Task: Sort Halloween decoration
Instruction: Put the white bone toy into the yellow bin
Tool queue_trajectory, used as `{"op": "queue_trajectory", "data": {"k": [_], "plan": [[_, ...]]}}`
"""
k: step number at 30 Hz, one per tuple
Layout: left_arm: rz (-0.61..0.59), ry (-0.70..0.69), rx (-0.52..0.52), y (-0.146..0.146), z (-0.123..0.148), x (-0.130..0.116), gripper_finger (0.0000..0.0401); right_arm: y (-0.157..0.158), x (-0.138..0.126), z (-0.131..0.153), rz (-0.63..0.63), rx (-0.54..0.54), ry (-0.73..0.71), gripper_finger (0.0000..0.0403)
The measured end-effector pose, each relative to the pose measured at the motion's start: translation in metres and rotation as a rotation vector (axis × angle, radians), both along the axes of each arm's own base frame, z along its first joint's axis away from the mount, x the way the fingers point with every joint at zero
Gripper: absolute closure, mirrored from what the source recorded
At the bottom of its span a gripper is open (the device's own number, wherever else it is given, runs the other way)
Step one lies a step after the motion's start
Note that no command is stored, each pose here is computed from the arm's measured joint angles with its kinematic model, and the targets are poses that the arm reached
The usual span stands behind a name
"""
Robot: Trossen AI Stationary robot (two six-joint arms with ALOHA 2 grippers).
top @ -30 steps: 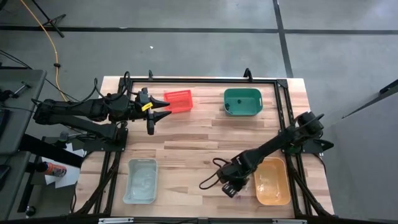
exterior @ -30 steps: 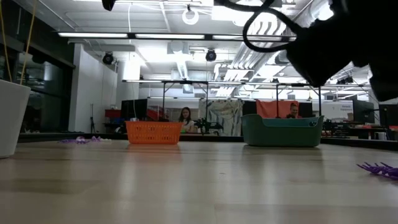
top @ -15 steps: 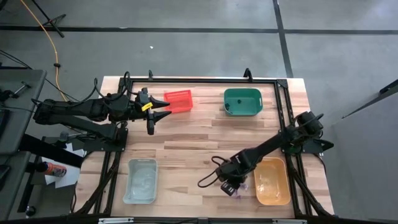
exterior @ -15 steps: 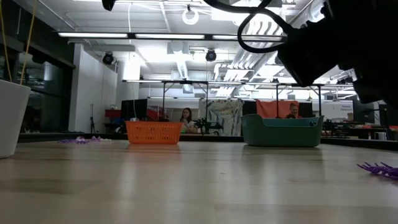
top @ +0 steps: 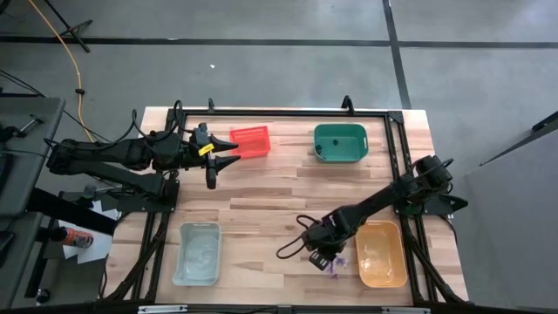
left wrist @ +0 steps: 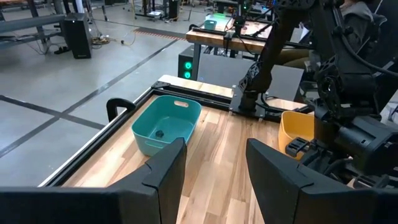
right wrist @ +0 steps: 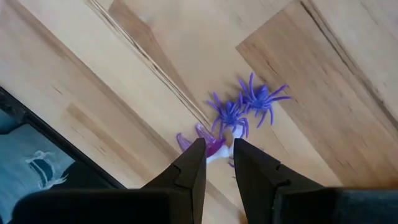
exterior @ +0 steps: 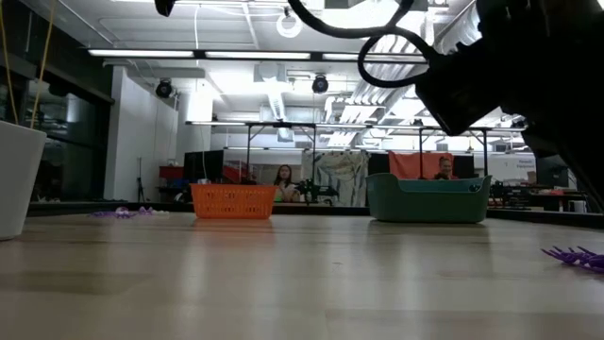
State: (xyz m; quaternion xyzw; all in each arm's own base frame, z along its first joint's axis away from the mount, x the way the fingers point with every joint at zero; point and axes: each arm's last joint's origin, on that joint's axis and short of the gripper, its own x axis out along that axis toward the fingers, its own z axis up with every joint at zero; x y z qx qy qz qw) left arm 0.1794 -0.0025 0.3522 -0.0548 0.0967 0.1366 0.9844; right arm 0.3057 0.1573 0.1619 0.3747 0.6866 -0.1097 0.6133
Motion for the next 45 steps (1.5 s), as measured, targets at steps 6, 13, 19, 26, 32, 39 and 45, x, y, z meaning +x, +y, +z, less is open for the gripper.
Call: {"op": "queue_trajectory", "data": {"k": [6, 13, 19, 26, 32, 39, 45], "plan": [[0.002, -0.004, -0.013, 0.0, 0.0, 0.0, 0.0245, 0.004, -0.002, 0.0, 0.024, -0.022, -0.015, 0.0325], [0.005, -0.009, -0.027, 0.0, 0.0, 0.0, 0.0245, 0.005, -0.002, -0.006, 0.073, -0.044, -0.025, 0.0325], [0.011, -0.019, -0.052, 0.0, 0.001, 0.0, 0.0245, 0.005, -0.002, -0.009, 0.124, -0.057, -0.029, 0.0325], [0.015, -0.023, -0.069, 0.0, 0.001, 0.0, 0.0245, 0.006, -0.003, -0.012, 0.136, -0.067, -0.018, 0.0325], [0.016, -0.024, -0.075, 0.0, 0.0, 0.0, 0.0245, 0.007, -0.003, -0.014, 0.172, -0.07, -0.025, 0.0325], [0.015, -0.024, -0.075, 0.0, 0.0, 0.0, 0.0245, 0.006, -0.003, -0.016, 0.171, -0.078, -0.016, 0.0325], [0.016, -0.022, -0.075, 0.0, 0.0, 0.0, 0.0245, 0.007, -0.001, -0.024, 0.173, -0.074, 0.0, 0.0325]]}}
